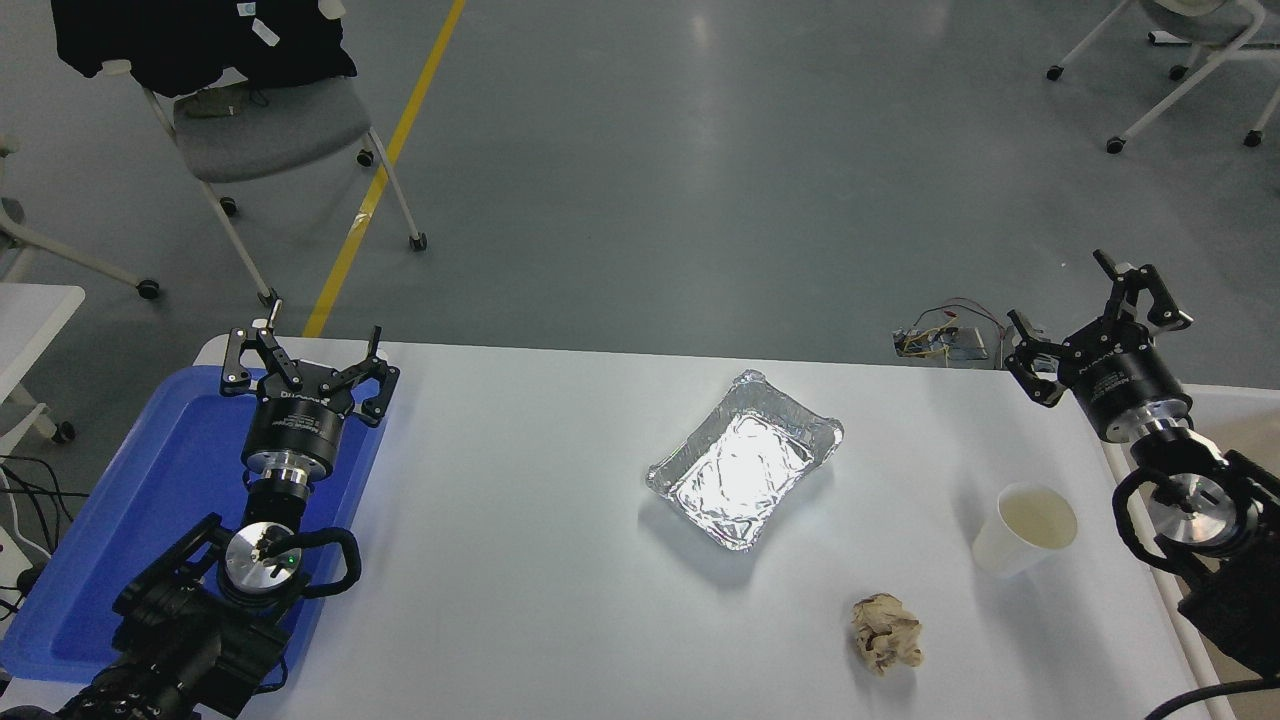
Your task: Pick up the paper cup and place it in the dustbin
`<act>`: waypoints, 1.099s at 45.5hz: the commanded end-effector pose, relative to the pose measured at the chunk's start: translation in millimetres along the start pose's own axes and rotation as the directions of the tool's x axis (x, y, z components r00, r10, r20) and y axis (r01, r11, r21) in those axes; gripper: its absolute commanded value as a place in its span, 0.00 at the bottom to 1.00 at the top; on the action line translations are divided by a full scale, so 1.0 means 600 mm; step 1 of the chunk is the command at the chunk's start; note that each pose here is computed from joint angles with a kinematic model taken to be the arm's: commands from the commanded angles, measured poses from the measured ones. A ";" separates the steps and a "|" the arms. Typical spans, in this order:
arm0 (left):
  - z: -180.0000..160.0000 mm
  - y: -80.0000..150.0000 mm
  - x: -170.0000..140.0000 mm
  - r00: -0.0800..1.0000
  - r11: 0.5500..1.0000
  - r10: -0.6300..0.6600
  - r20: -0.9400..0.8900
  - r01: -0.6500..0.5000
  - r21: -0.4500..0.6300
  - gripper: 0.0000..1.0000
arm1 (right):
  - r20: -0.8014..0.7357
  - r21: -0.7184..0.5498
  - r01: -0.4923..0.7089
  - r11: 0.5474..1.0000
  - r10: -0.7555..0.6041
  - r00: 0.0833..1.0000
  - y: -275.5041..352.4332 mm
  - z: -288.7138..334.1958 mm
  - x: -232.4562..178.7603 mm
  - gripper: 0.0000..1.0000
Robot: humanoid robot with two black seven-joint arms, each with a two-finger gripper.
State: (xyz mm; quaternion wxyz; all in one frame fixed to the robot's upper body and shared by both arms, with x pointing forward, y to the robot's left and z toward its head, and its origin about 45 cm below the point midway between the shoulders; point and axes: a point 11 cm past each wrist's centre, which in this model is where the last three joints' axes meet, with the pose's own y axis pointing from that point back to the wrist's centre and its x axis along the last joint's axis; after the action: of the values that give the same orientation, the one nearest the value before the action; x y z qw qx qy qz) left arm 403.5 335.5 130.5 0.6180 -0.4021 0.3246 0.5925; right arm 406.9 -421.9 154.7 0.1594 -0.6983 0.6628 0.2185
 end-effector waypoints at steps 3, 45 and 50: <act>0.000 -0.001 -0.001 1.000 1.000 -0.002 0.000 0.002 0.003 1.00 | -0.001 0.002 -0.004 1.000 0.004 1.000 0.002 -0.001 0.003 1.00; 0.000 0.000 0.000 1.000 1.000 0.000 0.000 0.000 0.002 1.00 | 0.000 0.013 -0.007 1.000 0.007 1.000 0.006 -0.014 0.011 1.00; 0.000 0.000 0.000 1.000 1.000 0.000 0.000 0.000 0.002 1.00 | -0.009 0.019 -0.012 1.000 0.012 1.000 0.007 -0.024 0.016 1.00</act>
State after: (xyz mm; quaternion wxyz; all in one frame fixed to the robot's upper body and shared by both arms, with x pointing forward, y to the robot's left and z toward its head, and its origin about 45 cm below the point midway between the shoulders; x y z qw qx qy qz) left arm 403.5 335.4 130.4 0.6183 -0.4017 0.3249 0.5922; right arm 404.5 -429.0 156.5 0.1631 -0.6953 0.6654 0.2174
